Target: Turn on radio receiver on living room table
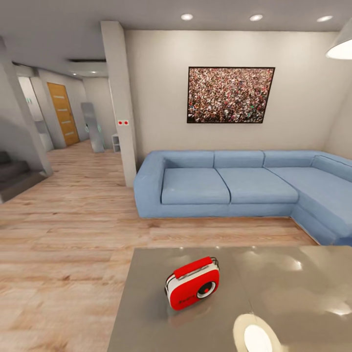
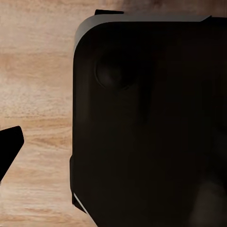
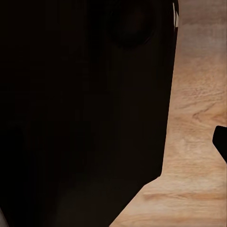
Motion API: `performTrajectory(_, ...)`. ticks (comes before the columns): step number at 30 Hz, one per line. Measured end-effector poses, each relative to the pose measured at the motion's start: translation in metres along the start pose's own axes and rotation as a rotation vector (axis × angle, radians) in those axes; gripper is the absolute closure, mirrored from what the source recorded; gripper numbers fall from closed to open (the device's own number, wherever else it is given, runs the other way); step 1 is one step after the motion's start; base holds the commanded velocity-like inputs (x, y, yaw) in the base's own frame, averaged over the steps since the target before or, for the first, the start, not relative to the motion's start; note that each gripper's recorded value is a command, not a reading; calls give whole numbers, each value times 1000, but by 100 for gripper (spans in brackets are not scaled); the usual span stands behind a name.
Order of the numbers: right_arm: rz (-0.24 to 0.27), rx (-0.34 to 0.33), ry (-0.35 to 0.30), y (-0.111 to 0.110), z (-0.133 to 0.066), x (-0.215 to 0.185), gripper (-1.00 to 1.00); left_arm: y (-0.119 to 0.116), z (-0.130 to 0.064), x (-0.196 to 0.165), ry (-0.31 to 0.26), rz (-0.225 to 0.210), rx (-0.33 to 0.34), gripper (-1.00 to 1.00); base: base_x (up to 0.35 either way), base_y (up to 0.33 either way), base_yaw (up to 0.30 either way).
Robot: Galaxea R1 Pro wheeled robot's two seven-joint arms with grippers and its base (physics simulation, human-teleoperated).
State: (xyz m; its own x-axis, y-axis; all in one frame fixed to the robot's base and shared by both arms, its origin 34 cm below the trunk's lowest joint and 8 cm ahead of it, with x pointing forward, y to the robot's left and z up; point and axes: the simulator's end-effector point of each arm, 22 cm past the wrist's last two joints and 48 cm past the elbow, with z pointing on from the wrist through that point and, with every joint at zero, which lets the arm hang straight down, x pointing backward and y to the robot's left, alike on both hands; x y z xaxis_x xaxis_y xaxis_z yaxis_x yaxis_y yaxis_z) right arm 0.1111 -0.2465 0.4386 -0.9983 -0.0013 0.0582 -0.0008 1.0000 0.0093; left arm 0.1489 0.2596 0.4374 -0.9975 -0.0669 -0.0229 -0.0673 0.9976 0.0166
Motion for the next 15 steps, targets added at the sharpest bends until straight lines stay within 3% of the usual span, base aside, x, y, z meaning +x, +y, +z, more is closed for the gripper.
performTrajectory(15,1,0,0,0,0,0,-100,-1,0,-1,-2,2,0,-100,14,0,0)
